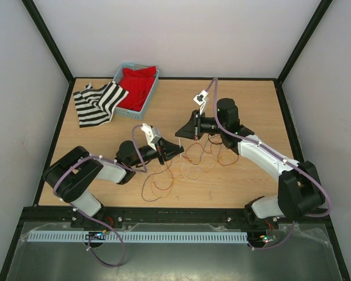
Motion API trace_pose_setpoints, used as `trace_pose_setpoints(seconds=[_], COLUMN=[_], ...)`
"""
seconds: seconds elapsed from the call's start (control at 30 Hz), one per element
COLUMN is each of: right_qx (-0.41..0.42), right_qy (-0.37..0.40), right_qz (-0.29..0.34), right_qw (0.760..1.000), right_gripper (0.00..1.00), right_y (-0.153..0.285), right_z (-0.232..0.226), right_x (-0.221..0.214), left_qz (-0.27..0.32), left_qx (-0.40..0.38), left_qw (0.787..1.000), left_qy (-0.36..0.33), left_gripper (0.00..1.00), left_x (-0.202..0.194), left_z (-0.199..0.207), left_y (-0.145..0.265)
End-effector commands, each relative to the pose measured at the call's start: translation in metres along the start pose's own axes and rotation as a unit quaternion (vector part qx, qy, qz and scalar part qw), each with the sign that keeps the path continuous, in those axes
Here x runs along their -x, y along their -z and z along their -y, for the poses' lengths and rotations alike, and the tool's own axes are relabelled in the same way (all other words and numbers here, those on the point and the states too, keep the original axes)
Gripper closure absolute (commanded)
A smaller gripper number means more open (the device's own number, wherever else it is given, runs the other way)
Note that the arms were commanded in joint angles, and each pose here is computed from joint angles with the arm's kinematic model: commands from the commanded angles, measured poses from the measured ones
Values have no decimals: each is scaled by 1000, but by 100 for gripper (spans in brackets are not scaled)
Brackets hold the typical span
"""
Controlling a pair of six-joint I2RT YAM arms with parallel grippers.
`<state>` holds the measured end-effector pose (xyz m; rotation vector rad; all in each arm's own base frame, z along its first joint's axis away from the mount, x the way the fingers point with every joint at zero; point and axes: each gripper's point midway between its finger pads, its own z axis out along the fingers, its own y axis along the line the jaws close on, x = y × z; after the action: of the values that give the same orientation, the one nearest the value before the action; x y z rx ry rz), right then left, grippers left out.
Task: Zip-tie the wires
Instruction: Tie the cable at the center of the board.
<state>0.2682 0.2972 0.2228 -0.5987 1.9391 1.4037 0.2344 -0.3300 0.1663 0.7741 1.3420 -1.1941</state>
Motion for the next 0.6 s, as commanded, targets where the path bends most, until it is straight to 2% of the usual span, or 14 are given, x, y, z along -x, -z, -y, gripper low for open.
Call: trace_pose_setpoints(seconds=[0.0,0.57], right_qx=[7,-4], right_qy=[57,99], right_qz=[56,82], right_qw=[997,992], right_gripper=[100,100], right_y=[0,2], right_z=[-16,-32], right_x=[49,91], left_qz=[-42,-57], left_qx=[-25,-17], left_qw=[998,998], left_qy=[28,34], left_gripper=[93,94], left_x=[-29,-43], left_z=[14,14], left_y=[7,14])
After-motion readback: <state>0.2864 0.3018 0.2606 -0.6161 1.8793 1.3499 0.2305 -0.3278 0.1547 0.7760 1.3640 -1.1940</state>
